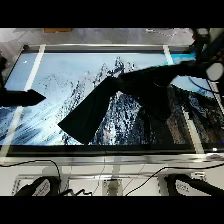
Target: Fold the clothes and pants, and hang the long-sleeved shirts on hangers.
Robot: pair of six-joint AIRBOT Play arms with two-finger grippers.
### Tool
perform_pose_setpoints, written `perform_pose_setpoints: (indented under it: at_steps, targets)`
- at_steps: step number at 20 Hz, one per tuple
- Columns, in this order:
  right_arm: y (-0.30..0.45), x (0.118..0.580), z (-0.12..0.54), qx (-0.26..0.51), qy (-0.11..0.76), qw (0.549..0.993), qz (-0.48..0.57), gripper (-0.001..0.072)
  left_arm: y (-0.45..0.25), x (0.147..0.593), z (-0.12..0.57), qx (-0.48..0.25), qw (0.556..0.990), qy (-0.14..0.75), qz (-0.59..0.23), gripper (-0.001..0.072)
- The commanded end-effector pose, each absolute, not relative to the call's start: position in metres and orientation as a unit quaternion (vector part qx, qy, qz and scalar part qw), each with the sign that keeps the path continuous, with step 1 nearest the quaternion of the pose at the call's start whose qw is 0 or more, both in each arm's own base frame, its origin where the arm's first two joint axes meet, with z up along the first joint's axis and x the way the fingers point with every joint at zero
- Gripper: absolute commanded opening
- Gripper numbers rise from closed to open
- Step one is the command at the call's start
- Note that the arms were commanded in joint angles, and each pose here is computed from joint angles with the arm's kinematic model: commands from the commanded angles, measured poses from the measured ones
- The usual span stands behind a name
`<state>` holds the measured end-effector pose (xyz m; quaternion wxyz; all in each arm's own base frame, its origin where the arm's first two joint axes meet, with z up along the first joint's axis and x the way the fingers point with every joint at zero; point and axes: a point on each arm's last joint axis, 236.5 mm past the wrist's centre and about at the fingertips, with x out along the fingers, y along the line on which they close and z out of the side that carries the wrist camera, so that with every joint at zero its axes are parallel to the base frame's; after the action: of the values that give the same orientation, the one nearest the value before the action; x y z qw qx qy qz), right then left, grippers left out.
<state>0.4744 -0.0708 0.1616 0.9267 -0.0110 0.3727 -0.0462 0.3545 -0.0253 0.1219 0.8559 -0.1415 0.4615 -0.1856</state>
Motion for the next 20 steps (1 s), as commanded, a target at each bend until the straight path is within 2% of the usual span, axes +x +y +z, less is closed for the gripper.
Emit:
perform_pose_setpoints:
  at_steps: [1,3,4,6,7,12,20]
  targets:
    - [-0.161,0.409,0.114,0.114,0.461,0.867,-0.150,0.0037,-0.059,0.330,0.071,-0.210,0.807,0.499,-0.238,0.0230]
    - [-0.179,0.394,0.106,0.146,0.470,0.854,-0.167,0.0037,-0.068,0.307,0.035,-0.241,0.774,0.536,-0.236,0.0241]
    - [-0.184,0.391,0.107,0.152,0.468,0.853,-0.172,0.0037,-0.072,0.296,0.020,-0.254,0.759,0.552,-0.235,0.0295]
    - [-0.185,0.392,0.108,0.157,0.464,0.855,-0.172,0.0037,-0.081,0.279,-0.007,-0.270,0.739,0.574,-0.228,0.0538]
    - [-0.184,0.394,0.108,0.158,0.462,0.856,-0.170,0.0038,-0.086,0.271,-0.018,-0.272,0.731,0.584,-0.226,0.0560]
    - [-0.172,0.404,0.113,0.185,0.444,0.864,-0.149,0.0038,-0.101,0.253,-0.056,-0.265,0.705,0.618,-0.225,0.0560]
    - [-0.166,0.408,0.115,0.194,0.439,0.866,-0.140,0.0038,-0.123,0.233,-0.107,-0.279,0.628,0.690,-0.228,0.0562]
